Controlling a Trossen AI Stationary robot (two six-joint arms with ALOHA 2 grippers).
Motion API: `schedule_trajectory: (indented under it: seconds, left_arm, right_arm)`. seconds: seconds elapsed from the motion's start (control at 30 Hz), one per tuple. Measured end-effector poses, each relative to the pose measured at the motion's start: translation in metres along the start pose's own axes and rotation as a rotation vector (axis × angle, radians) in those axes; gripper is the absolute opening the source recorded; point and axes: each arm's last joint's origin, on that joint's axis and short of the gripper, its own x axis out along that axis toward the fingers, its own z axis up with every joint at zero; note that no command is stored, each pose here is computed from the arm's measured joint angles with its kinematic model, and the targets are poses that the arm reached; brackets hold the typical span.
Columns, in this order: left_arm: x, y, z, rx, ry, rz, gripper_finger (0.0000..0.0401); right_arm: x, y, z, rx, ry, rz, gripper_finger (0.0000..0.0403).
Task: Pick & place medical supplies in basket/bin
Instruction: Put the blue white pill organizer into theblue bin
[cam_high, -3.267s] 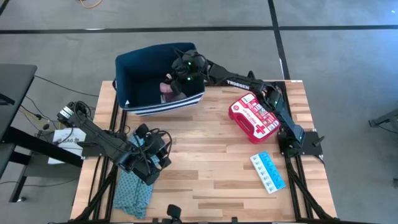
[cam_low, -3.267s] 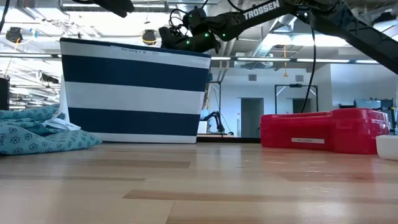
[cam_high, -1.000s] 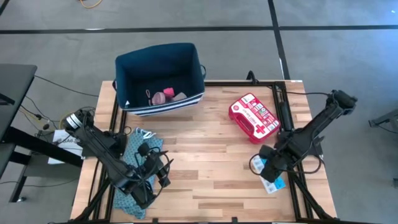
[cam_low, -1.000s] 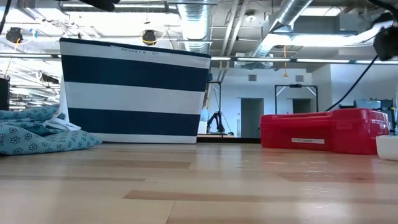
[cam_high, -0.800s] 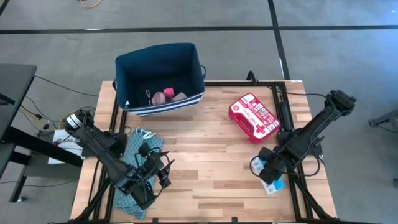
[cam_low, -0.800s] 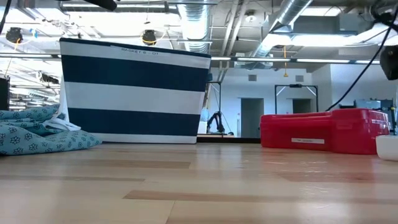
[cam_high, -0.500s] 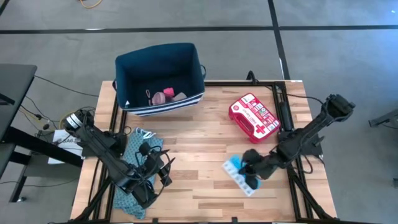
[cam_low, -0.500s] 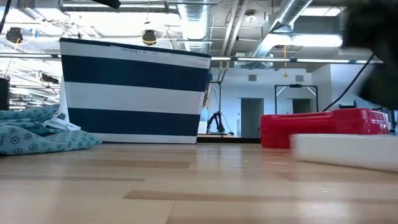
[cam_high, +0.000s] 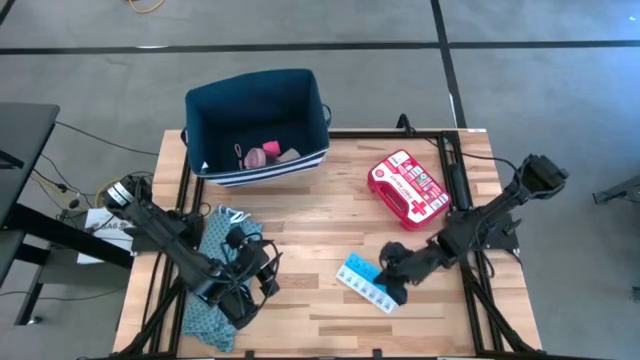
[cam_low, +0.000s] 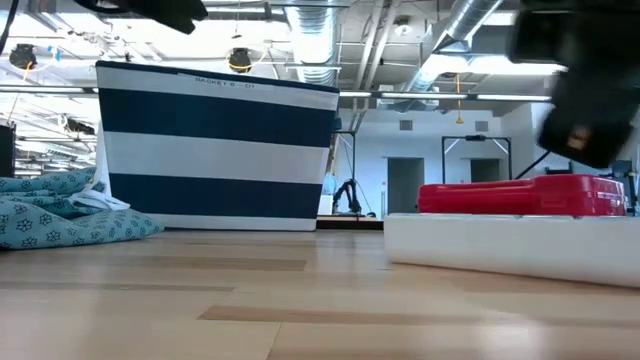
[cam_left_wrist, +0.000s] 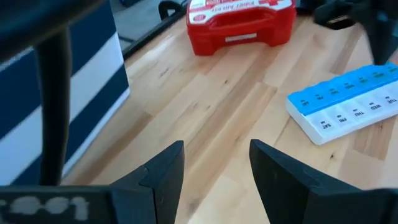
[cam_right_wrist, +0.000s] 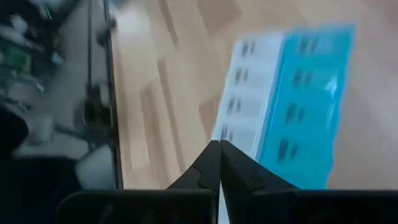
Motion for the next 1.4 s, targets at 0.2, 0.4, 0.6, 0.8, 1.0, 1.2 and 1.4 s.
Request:
schedule_trajectory:
  seconds: [0.2, 0.4, 0.6, 0.8, 1.0, 1.2, 1.4]
  left_arm:
    - [0.006, -0.003, 0.003, 0.018, 0.056, -0.033, 0.0173]
    - [0.011, -0.016, 0.015, 0.08, -0.003, -0.116, 0.0173]
    - [0.02, -0.023, 0.028, 0.14, -0.026, -0.194, 0.0173]
    - [0.042, -0.023, 0.031, 0.147, 0.048, -0.216, 0.0173]
    - [0.078, -0.05, 0.003, 0.21, 0.045, -0.132, 0.0172]
    - [0.104, -0.07, -0.017, 0.295, 0.042, -0.134, 0.0122]
    - [0.108, -0.074, -0.017, 0.302, 0.036, -0.165, 0.0016]
  right_arm:
    - [0.014, 0.004, -0.034, 0.017, 0.054, -0.079, 0.0]
    - [0.044, -0.009, -0.04, 0.024, -0.024, -0.199, 0.0]
    - [0.074, -0.023, -0.006, -0.04, -0.154, -0.179, 0.0]
    - [0.075, -0.013, 0.051, -0.214, -0.301, -0.172, 0.0]
    - [0.064, -0.001, 0.083, -0.368, -0.328, -0.199, 0.0]
    - [0.049, 0.003, 0.091, -0.399, -0.283, -0.153, 0.0]
    - [0.046, -0.005, 0.107, -0.362, -0.328, -0.132, 0.0]
